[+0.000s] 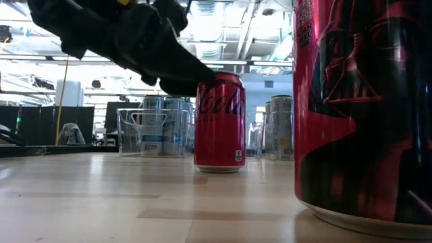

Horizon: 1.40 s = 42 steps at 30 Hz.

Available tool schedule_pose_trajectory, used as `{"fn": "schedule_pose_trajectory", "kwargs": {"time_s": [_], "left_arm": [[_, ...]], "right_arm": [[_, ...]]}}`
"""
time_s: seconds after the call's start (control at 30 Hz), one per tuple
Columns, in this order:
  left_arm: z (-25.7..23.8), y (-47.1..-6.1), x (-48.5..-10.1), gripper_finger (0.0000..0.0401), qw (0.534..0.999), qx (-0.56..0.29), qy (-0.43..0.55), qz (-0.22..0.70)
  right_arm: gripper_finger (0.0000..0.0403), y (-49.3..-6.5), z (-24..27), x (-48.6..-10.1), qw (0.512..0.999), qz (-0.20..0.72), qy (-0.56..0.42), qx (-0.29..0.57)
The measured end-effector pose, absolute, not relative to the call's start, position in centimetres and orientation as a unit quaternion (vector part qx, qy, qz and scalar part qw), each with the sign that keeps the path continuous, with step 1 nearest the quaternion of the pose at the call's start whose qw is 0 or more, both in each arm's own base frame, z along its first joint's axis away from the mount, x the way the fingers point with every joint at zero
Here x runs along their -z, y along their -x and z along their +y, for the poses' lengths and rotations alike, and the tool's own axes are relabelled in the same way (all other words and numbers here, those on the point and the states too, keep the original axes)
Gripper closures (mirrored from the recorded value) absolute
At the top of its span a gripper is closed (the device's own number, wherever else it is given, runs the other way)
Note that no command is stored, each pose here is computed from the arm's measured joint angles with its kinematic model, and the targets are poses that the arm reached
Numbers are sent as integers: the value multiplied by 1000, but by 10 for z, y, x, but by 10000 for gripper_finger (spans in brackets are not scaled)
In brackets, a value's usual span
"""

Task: Sort soda cans
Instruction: Put the red-black soda can into the middle transparent bin

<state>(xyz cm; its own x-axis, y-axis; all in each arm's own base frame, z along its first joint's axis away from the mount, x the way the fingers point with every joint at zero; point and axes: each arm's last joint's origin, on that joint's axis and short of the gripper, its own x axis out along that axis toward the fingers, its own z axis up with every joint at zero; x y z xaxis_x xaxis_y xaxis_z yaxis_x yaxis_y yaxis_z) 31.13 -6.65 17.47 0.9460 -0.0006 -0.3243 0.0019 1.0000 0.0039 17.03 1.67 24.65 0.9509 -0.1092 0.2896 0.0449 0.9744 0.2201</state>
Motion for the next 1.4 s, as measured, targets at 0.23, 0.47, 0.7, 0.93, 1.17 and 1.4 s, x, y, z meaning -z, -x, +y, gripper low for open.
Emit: {"fn": "schedule_pose_trajectory", "kwargs": {"time_s": [0.23,0.47,0.7,0.93,1.17,1.4], "left_arm": [[-67,-319,-178,12,987,15,-4,158],[-66,-318,-175,12,985,17,-13,173],[-66,-325,-165,37,987,9,9,158],[-66,-330,-154,53,988,-1,12,154],[-65,-330,-155,95,989,-19,3,149],[-59,-331,-154,100,986,-63,41,148]], "right_arm": [[40,-170,18,-246,982,-151,-106,37],[40,-170,18,-247,981,-156,-108,36],[40,-170,17,-248,980,-162,-107,47],[40,-170,18,-248,980,-159,-107,46],[40,-170,18,-247,981,-153,-106,47],[40,-170,18,-246,981,-152,-112,47]]}}
